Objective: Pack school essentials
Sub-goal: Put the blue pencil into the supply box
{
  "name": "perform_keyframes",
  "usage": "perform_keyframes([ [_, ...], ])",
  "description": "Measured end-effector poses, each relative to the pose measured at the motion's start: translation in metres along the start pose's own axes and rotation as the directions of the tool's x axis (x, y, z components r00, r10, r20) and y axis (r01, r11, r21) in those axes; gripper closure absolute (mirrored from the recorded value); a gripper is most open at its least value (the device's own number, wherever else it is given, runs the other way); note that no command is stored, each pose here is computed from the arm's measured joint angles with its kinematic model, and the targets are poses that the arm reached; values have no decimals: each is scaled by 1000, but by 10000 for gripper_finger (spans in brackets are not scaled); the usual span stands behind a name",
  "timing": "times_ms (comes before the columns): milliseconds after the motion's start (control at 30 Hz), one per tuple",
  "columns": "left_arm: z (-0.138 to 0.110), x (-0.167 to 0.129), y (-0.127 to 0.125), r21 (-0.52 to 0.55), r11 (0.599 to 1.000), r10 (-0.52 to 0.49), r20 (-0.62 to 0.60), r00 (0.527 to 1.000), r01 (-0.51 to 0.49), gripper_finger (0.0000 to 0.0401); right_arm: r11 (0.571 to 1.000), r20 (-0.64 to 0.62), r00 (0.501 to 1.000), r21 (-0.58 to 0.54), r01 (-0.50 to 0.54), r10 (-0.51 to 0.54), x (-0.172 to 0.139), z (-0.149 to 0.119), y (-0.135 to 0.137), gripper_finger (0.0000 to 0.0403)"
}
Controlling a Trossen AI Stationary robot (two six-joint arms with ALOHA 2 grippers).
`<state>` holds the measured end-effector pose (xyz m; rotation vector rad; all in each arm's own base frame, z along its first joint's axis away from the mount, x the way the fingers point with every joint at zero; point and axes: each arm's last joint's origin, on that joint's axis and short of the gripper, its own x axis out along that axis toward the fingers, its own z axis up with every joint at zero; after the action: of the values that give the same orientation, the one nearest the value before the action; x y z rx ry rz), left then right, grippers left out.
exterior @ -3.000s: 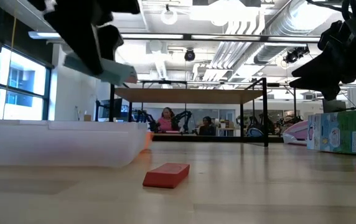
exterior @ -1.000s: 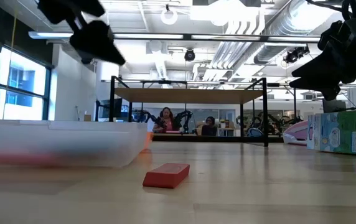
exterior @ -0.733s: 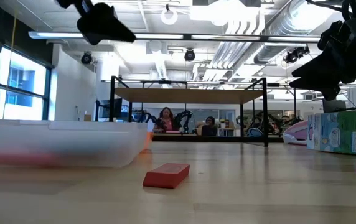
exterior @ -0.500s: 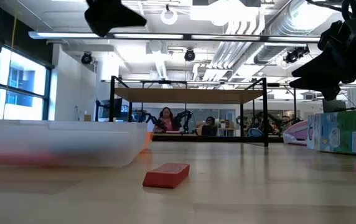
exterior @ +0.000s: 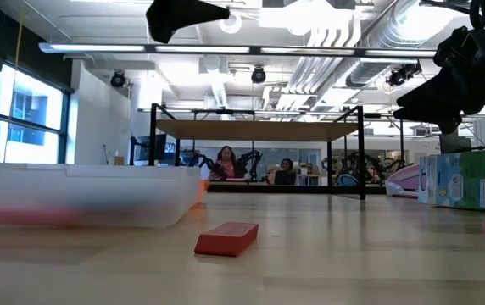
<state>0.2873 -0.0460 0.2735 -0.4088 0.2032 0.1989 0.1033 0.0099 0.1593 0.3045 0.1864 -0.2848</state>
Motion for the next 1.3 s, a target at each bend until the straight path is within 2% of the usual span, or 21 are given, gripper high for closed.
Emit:
perform_keyframes([
  [167,5,3,10,-35,997,66,30,997,-65,2,1000,4,1000,8,1,-1,0,0,0,238],
  [267,7,4,14,-43,995,96,44,994,-94,2,993,11,1000,114,-4,2,0,1,0,238],
  [400,9,5,19,-68,990,130,59,990,-126,2,959,22,1000,284,-12,6,0,2,1,238],
  [533,10,5,20,-91,986,148,67,987,-141,2,935,25,1000,354,-7,-2,0,2,1,238],
  [700,10,5,20,-91,983,165,74,983,-158,2,875,34,999,483,-21,5,0,3,1,238],
  [867,10,5,21,-94,981,177,79,981,-169,2,837,79,984,518,-179,161,-2,15,9,238],
  [1033,10,5,21,-93,981,177,78,981,-170,2,841,98,962,470,-269,253,-13,48,23,238],
  [1167,10,5,21,-91,981,177,78,981,-170,2,874,-10,970,437,-214,242,-19,72,33,238],
  [1300,10,5,21,-90,981,177,77,981,-170,2,891,-235,953,448,-68,191,-19,85,44,238],
])
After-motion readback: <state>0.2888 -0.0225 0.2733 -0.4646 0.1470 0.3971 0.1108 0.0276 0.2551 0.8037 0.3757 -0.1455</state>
